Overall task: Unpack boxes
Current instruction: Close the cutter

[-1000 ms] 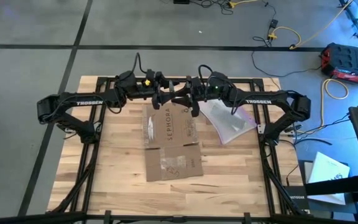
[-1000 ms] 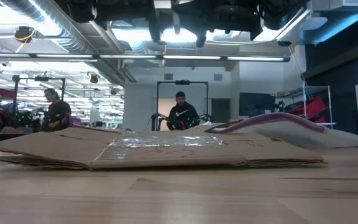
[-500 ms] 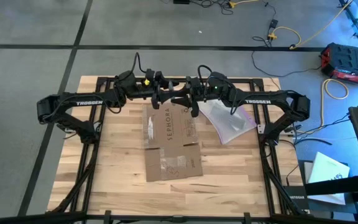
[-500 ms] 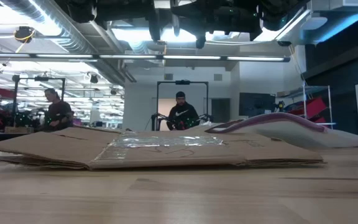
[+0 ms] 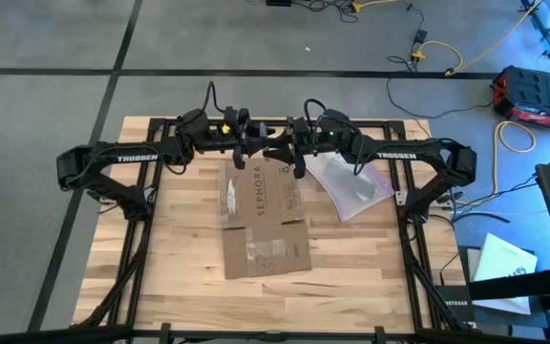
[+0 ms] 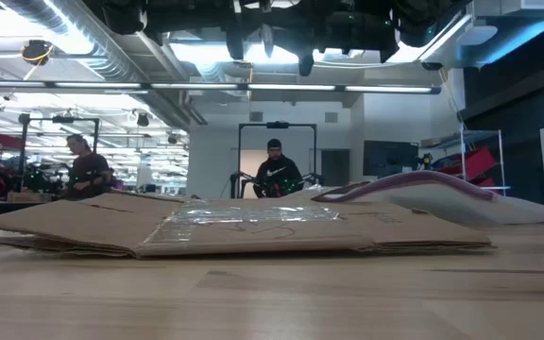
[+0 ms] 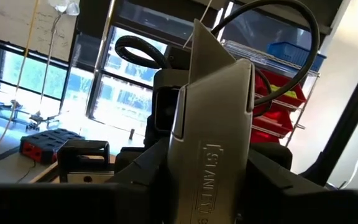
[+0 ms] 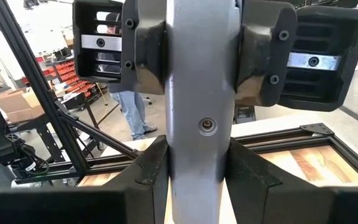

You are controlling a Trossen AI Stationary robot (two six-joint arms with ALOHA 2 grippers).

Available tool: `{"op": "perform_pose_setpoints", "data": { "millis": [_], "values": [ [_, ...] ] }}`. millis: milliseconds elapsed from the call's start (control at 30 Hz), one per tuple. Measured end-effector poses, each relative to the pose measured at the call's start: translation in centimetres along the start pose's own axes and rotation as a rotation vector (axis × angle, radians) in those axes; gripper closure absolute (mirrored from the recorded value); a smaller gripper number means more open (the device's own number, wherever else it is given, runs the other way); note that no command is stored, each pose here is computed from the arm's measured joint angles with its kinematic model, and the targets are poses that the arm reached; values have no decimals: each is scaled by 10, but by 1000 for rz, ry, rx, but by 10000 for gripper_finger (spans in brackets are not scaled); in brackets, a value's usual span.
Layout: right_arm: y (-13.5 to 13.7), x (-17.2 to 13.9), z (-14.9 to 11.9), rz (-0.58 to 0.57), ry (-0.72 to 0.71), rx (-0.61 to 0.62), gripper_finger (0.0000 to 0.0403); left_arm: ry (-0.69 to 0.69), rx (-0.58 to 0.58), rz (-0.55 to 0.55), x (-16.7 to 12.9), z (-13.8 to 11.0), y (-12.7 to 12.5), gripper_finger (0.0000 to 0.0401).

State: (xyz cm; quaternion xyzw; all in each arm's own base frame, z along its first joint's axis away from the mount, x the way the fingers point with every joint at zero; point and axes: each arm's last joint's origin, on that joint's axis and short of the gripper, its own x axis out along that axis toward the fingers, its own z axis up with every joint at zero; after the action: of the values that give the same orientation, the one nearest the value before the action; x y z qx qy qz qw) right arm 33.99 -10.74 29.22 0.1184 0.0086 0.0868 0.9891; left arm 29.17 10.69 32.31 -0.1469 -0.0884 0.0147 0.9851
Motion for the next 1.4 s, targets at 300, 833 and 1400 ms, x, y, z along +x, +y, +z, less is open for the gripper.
{"op": "perform_pose_setpoints", "data": {
  "millis": [300,833,1400],
  "values": [
    [0,0,0,9,-2,-38,298,36,-31,-68,0,-1,-2,275],
    [0,0,-2,-8,-2,-72,299,58,-55,-123,9,-13,-1,275],
    [0,0,0,-28,-14,-77,299,62,-52,-125,9,-14,-1,275]
  ]
}}
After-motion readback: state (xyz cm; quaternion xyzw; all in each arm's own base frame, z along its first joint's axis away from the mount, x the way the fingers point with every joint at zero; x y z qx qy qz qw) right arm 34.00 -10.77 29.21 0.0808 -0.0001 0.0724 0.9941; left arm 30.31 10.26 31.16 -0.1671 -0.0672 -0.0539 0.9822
